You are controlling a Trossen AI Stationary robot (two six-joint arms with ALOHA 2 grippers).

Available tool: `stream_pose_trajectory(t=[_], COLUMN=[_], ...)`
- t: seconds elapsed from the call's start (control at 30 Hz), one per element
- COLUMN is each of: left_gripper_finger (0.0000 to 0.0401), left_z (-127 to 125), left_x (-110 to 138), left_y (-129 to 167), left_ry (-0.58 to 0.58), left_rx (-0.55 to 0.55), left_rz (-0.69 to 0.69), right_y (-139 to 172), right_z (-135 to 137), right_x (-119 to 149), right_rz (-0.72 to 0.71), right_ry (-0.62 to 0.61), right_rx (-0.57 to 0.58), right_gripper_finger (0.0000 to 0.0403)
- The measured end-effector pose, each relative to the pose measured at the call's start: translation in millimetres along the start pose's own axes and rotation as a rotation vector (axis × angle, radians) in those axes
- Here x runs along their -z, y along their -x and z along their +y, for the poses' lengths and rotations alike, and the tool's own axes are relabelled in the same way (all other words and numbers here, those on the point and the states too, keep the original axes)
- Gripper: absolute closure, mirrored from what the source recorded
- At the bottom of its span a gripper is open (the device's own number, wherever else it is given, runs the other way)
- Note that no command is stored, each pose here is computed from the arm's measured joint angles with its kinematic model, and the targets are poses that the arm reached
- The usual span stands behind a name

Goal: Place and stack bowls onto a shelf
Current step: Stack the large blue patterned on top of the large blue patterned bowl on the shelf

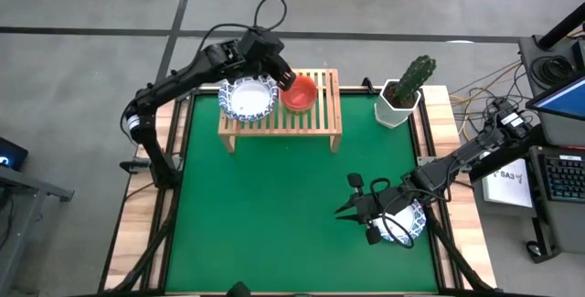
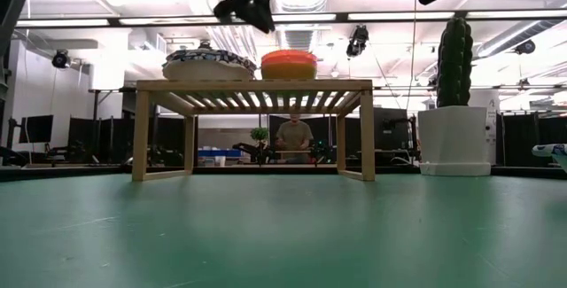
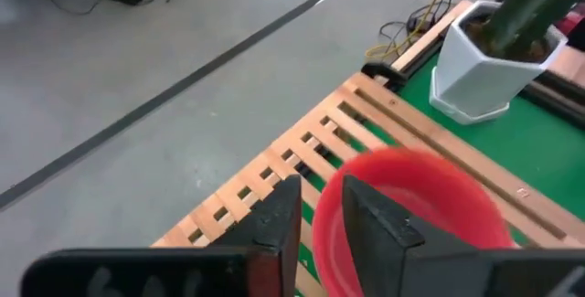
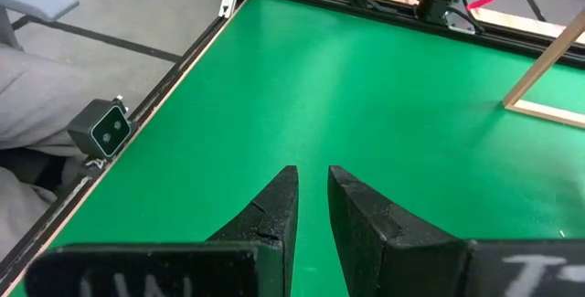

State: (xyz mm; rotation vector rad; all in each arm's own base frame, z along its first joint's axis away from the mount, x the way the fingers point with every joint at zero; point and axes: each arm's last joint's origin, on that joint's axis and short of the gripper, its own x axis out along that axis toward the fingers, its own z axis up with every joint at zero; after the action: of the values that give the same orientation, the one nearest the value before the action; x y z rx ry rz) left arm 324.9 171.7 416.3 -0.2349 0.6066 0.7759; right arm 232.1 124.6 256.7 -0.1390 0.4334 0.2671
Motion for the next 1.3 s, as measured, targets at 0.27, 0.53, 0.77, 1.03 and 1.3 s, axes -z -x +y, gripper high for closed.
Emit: stream_pose_trajectory(t=[0.27,0.53,0.77,1.03,1.3], left_gripper_finger=[0.0321,0.0343,0.036,0.0361,0.0361], left_z=[-10,-58,-118,-165,-175], left_x=[1,52,100,174,242], left_y=[15,17,59,121,170], left_ry=[-0.193,-0.343,-0.529,-0.625,-0.652], left_rx=[0.236,0.409,0.58,0.807,0.819], left_rz=[0.069,0.331,0.33,0.202,-0.041], right_y=[0,0,0,0,0], right_z=[0,0,-2,-5,-6], right_x=[0,0,0,0,0], right_rz=[0.0,0.0,-0.002,-0.017,-0.042], right_ry=[0.001,0.007,-0.018,-0.14,-0.338], right_rx=[0.001,0.001,0.067,0.172,0.205], right_gripper_finger=[0.0349,0.0349,0.0349,0.0349,0.0338])
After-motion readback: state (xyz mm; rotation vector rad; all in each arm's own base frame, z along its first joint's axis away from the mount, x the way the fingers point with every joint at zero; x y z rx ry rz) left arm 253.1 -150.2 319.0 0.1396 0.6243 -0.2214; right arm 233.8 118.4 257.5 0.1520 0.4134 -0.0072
